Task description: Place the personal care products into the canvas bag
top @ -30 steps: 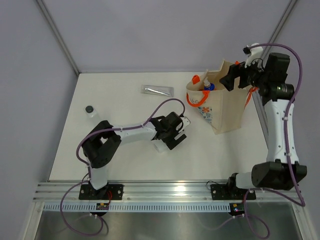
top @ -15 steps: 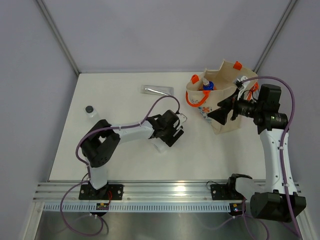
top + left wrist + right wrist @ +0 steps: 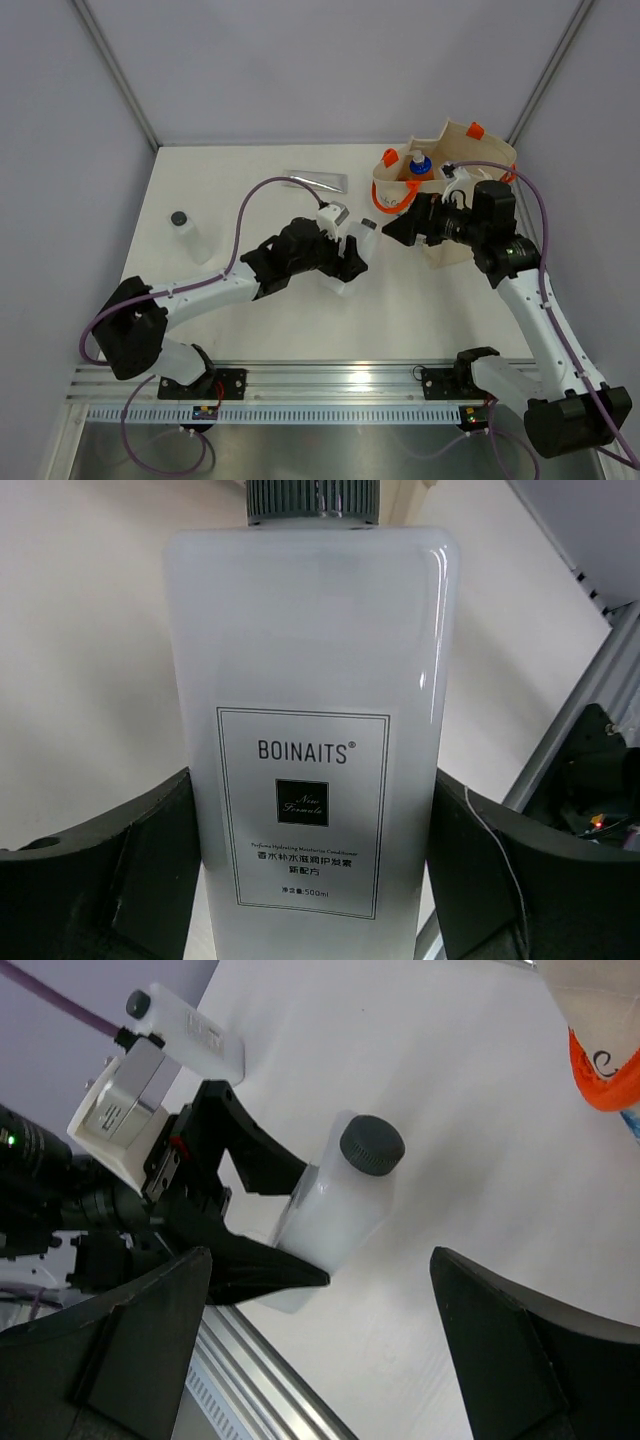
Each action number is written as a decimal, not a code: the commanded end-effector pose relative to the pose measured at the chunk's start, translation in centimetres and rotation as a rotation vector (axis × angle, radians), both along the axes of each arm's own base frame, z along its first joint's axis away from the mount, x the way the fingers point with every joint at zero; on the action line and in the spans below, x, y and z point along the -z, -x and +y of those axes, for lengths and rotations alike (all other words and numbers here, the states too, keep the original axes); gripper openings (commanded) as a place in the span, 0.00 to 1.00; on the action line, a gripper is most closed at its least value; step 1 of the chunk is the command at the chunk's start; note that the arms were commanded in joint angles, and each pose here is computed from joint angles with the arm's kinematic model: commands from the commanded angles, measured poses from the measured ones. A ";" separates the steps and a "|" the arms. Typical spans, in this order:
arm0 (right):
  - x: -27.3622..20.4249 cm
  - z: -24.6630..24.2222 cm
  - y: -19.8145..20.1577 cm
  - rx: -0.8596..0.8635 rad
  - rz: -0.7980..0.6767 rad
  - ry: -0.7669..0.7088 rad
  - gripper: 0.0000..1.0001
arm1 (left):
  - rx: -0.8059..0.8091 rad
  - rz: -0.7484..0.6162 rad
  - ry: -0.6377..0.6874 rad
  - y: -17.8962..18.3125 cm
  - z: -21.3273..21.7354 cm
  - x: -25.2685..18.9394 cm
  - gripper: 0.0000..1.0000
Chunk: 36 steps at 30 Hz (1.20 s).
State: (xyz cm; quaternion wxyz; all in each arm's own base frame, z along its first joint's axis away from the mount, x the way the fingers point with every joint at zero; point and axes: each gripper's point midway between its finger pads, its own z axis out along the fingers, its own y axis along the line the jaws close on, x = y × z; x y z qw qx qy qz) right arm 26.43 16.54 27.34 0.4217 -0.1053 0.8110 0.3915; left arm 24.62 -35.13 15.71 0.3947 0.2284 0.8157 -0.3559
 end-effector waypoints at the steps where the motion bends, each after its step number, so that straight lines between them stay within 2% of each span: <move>1: -1.2 0.3 -3.1 0.185 0.052 -0.096 1.00 | 0.040 -0.180 0.325 -0.9 -3.1 -11.0 0.04; 8: 1.0 3.1 -5.0 0.151 0.179 -0.118 0.98 | 0.092 -0.220 0.372 -0.3 -3.8 -14.1 0.05; 14: 2.8 5.4 -4.4 0.082 0.232 -0.086 0.94 | 0.110 -0.236 0.391 -0.2 -4.1 -15.3 0.06; 16: 2.9 5.8 -4.4 0.063 0.230 -0.087 0.83 | 0.115 -0.239 0.395 -0.3 -4.3 -15.6 0.06; 17: 2.6 5.9 -4.5 0.052 0.215 -0.087 0.76 | 0.120 -0.232 0.396 -0.2 -4.4 -15.5 0.10; 18: 2.3 5.9 -4.4 0.043 0.205 -0.085 0.58 | 0.118 -0.233 0.399 -0.3 -4.4 -15.7 0.14; 19: 1.9 6.1 -4.2 0.024 0.194 -0.089 0.49 | 0.117 -0.229 0.399 -0.3 -4.5 -15.5 0.19; 20: 1.2 6.2 -4.2 0.007 0.167 -0.089 0.40 | 0.114 -0.229 0.402 -0.3 -4.5 -15.6 0.32; 21: 0.8 6.2 -4.0 -0.006 0.153 -0.089 0.24 | 0.109 -0.228 0.399 -0.3 -4.4 -15.6 0.41; 22: 0.0 6.3 -3.8 -0.026 0.129 -0.096 0.17 | 0.106 -0.233 0.404 -0.3 -4.2 -15.9 0.49; 23: -0.8 6.3 -3.7 -0.038 0.095 -0.091 0.12 | 0.110 -0.239 0.408 -0.2 -4.1 -16.0 0.65; 25: -1.8 6.3 -3.4 -0.059 0.058 -0.085 0.00 | 0.105 -0.256 0.419 0.0 -3.7 -16.3 0.80; 27: -3.5 6.3 -3.3 -0.091 0.000 -0.072 0.00 | 0.083 -0.296 0.432 0.2 -2.7 -17.6 0.98; 31: -6.3 5.8 -3.2 -0.135 -0.106 -0.031 0.00 | 0.027 -0.365 0.381 0.5 0.0 -18.9 0.99; 32: -8.1 5.4 -3.5 -0.138 -0.173 -0.023 0.00 | -0.003 -0.395 0.351 0.2 0.9 -19.1 0.99; 36: -13.0 2.4 -5.5 -0.107 -0.270 -0.062 0.00 | -0.067 -0.435 0.275 1.2 4.8 -19.6 0.99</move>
